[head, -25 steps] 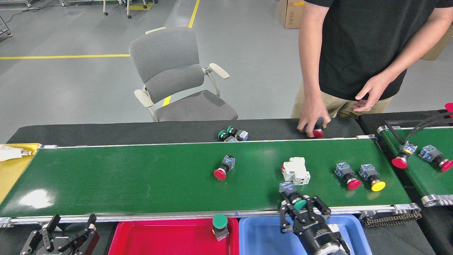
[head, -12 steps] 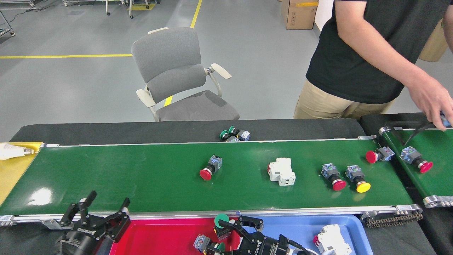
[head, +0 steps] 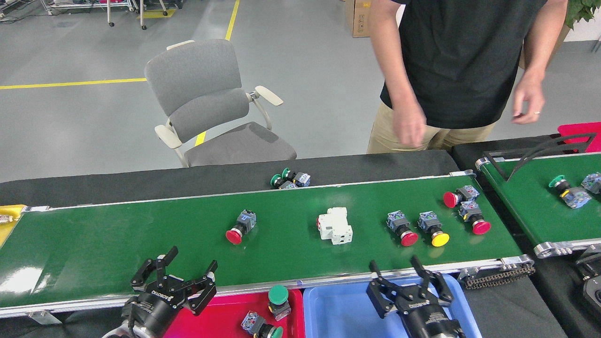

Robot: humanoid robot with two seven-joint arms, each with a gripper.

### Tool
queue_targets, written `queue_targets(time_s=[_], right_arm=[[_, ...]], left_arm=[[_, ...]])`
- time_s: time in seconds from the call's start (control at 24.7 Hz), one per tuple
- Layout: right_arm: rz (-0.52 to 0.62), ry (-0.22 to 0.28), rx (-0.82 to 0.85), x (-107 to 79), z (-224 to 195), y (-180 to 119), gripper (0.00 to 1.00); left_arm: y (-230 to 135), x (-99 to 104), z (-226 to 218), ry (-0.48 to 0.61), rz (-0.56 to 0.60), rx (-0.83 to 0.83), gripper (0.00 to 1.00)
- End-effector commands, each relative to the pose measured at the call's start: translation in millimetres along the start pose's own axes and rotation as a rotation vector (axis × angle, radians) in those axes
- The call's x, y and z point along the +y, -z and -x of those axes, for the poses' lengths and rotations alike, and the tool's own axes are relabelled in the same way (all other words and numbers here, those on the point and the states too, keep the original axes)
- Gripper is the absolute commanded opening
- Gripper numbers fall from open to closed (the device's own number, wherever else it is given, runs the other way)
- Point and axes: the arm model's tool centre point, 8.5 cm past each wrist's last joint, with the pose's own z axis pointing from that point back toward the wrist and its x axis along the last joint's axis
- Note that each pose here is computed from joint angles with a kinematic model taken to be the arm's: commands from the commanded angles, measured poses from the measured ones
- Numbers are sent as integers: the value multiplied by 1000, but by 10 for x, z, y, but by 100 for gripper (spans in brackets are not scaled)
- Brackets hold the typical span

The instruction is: Pick switch part from conveyor to tray

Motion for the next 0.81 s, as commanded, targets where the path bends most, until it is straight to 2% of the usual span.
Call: queue_targets(time_s=[0.0, 0.12, 0.4, 0.61, 0.69, 0.77], right_arm=[[40, -9, 70, -117, 67, 55, 99], [58, -38, 63, -194, 4, 150, 99], [25, -116, -43, -109, -538, 418, 99], [-13, -149, -91, -26, -793, 645, 99], [-27, -152, -104, 5, -878, 720, 99], [-37, -143, -111, 23, -967, 771, 95]], left_arm=[[102, 74, 70, 7, -8, 15, 100], [334, 133, 134, -11, -11, 30, 100], [479, 31, 220, -25, 33, 30, 100], [593, 13, 278, -39, 51, 52, 99], [694, 60, 295, -54, 46, 79, 96], [742, 72, 353, -61, 49, 124, 88]])
